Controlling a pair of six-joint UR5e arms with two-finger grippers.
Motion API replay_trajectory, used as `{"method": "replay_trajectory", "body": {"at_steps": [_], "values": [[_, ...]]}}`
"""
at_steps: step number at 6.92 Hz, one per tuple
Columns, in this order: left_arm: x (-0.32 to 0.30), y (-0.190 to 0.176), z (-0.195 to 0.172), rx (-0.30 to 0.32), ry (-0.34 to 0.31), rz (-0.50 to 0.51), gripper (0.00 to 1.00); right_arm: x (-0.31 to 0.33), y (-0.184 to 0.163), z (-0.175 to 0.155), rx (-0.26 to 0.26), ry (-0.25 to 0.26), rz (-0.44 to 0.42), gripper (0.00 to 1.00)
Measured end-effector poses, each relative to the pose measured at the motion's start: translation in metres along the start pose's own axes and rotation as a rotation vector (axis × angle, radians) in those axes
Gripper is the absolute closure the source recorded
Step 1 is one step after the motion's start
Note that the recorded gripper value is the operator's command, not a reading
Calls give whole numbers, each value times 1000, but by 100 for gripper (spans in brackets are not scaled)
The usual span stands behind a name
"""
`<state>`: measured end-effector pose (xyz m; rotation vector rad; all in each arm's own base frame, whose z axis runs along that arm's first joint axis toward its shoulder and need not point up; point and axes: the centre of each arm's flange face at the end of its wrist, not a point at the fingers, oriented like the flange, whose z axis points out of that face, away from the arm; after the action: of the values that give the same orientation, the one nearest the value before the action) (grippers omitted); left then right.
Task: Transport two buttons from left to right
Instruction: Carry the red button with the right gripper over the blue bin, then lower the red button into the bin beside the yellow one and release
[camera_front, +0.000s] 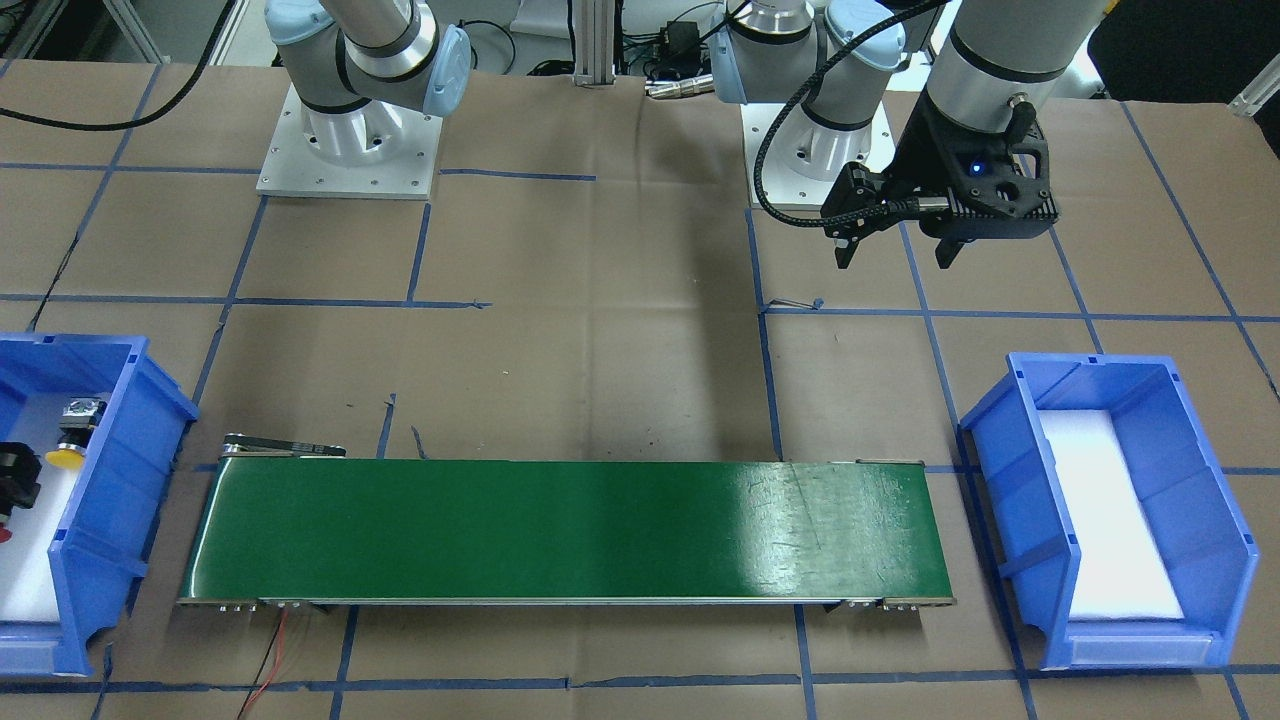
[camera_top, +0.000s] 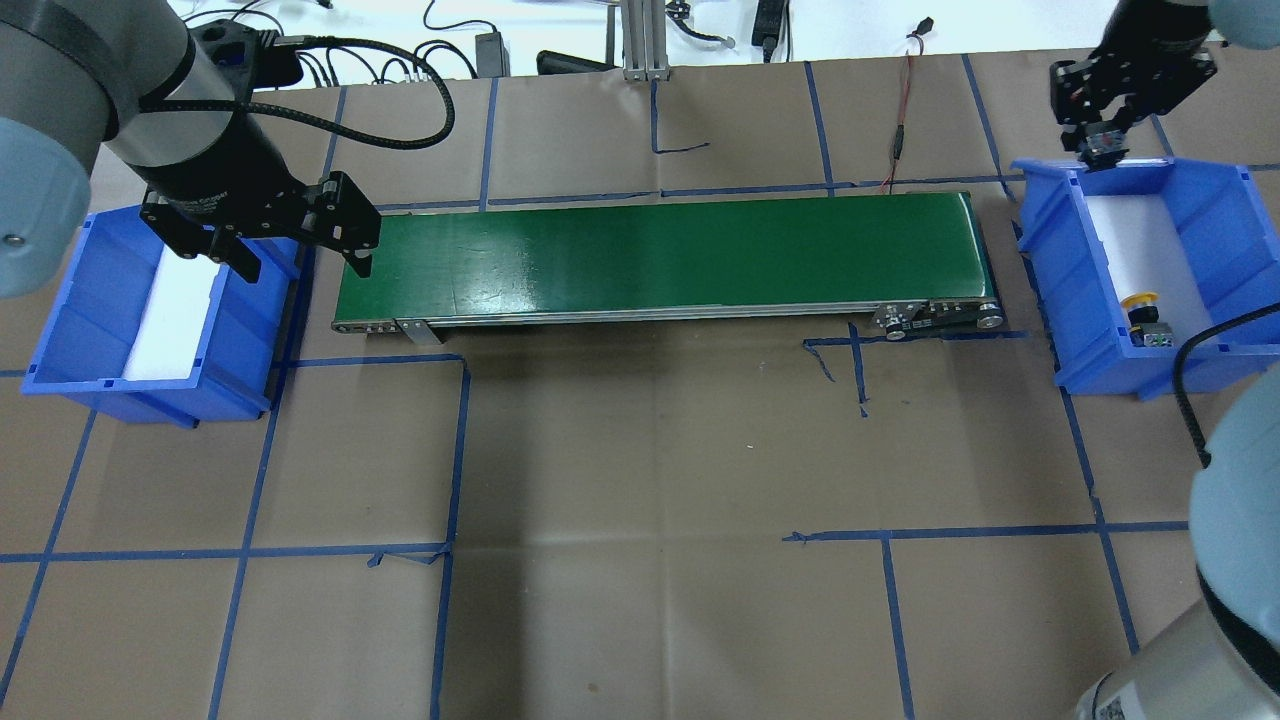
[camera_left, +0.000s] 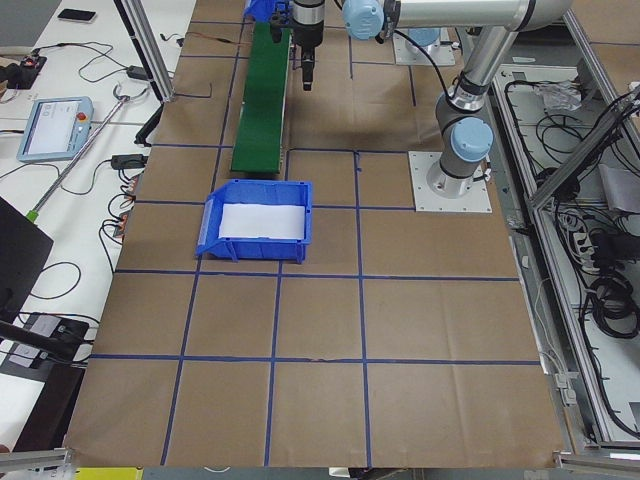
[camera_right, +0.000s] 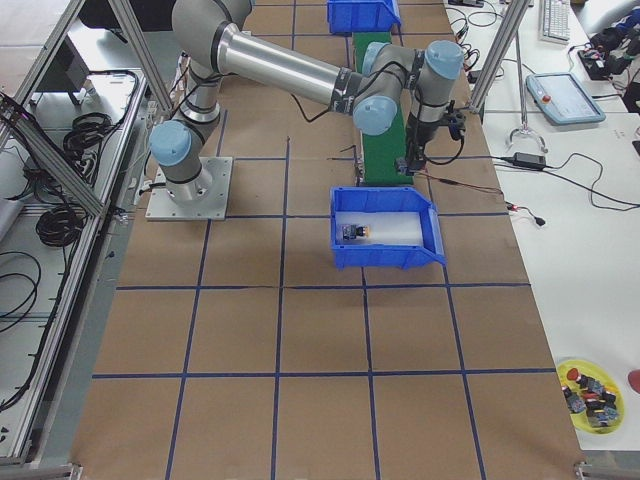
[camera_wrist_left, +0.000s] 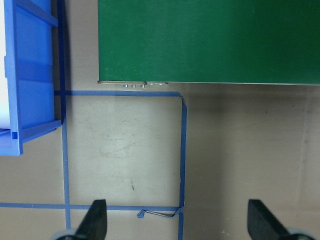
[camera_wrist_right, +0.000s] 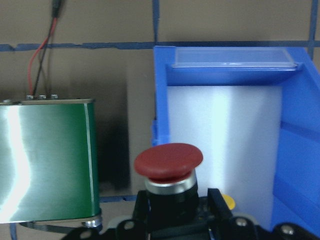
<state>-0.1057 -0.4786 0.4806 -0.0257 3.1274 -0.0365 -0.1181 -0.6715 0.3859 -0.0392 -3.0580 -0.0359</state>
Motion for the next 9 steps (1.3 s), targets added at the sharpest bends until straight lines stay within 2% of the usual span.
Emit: {"method": "replay_trajectory", "body": {"at_steps": [2, 3, 6, 9], "values": [[0, 0, 0, 1, 0, 0, 0, 52, -12, 37, 6, 2, 15, 96], [0, 0, 0, 0, 0, -1, 0, 60, -16, 54, 0, 0, 15, 96], [0, 0, 0, 0, 0, -1, 0, 65, -16, 109, -57, -31, -2, 96], [0, 0, 0, 0, 0, -1, 0, 75, -5, 145, -69, -34, -11, 94]]}}
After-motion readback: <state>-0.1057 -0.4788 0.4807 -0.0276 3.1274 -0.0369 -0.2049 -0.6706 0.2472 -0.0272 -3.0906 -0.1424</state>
